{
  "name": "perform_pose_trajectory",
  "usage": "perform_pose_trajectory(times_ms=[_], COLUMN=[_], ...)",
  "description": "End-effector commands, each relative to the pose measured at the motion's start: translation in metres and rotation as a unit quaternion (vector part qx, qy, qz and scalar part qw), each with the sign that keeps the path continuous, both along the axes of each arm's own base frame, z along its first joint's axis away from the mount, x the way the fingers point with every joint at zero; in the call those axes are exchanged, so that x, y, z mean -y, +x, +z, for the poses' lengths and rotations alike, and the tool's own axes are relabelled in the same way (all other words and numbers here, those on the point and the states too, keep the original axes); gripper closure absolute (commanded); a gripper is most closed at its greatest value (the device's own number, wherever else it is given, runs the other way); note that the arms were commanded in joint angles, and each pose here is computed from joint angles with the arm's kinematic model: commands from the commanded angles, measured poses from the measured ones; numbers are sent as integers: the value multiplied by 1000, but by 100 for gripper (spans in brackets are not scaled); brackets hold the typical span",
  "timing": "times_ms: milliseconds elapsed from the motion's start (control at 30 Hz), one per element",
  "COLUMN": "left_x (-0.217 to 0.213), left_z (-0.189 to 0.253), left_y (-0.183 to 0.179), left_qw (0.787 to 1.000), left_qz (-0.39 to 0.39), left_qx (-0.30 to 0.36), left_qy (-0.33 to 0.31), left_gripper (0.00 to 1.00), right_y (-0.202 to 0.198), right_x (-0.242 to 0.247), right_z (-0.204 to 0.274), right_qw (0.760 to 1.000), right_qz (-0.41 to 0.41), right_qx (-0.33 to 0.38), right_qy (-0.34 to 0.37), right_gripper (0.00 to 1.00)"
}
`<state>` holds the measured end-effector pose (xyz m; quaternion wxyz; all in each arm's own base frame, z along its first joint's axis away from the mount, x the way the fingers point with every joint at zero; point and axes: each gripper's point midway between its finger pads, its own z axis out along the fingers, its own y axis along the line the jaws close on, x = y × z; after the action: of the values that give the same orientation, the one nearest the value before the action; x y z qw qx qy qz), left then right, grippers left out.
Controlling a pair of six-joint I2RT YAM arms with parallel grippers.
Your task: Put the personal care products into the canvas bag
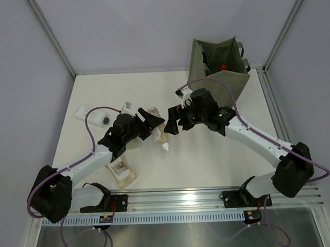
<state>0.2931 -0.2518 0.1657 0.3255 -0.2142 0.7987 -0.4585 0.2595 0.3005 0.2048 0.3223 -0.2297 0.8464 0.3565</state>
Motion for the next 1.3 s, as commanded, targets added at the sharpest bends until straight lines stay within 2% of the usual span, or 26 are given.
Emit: perform_pose_trajectory(times_ms=[0, 300, 400, 667, 767, 800, 867, 900, 933, 967, 1000, 1033, 1067, 1233, 1267], left_x=[4, 16, 18, 22, 26, 27, 30, 30, 30, 31, 31, 31, 32, 36, 36], left_z=[89, 99, 104, 118, 121, 123, 129, 132, 132, 133, 133, 134, 133, 127, 126], left_y=[16, 6, 6, 8, 9, 9, 9, 9, 8, 7, 6, 6, 4, -2, -2], left_qw=[991, 987, 985, 970, 965, 964, 960, 958, 958, 957, 958, 958, 959, 963, 964], left_qz=[20, -23, -25, -12, -13, -15, -22, -23, -26, -28, -32, -33, -40, -60, -62], left_qx=[104, 121, 117, 100, 98, 99, 105, 109, 108, 109, 109, 109, 112, 118, 120], left_qy=[-78, -107, -126, -223, -244, -248, -260, -264, -265, -266, -265, -263, -258, -233, -228], left_gripper=[100, 100, 100, 100, 100, 100, 98, 93, 86, 68, 61, 54, 39, 14, 12], right_y=[18, 17, 18, 21, 17, 15, 12, 10, 7, 9, 8, 5, 16, 14, 15], right_x=[-11, -44, -46, -51, -55, -57, -54, -53, -51, -46, -42, -40, -29, -6, -2], right_z=[11, -21, -24, -27, -26, -25, -26, -27, -23, -20, -14, -8, -5, 32, 36], right_qw=[999, 998, 998, 998, 998, 997, 996, 995, 993, 993, 993, 992, 994, 984, 983], right_qz=[-25, -9, -9, 8, 33, 42, 70, 78, 95, 101, 104, 120, 110, 160, 162], right_qx=[19, -19, -21, -15, -15, -12, 0, 3, 12, 16, 18, 15, 10, -17, -18], right_qy=[-11, -52, -53, -59, -56, -56, -63, -65, -61, -58, -51, -36, -25, 78, 88], right_gripper=[1, 0, 5, 25, 38, 48, 61, 73, 81, 88, 100, 100, 100, 100, 100])
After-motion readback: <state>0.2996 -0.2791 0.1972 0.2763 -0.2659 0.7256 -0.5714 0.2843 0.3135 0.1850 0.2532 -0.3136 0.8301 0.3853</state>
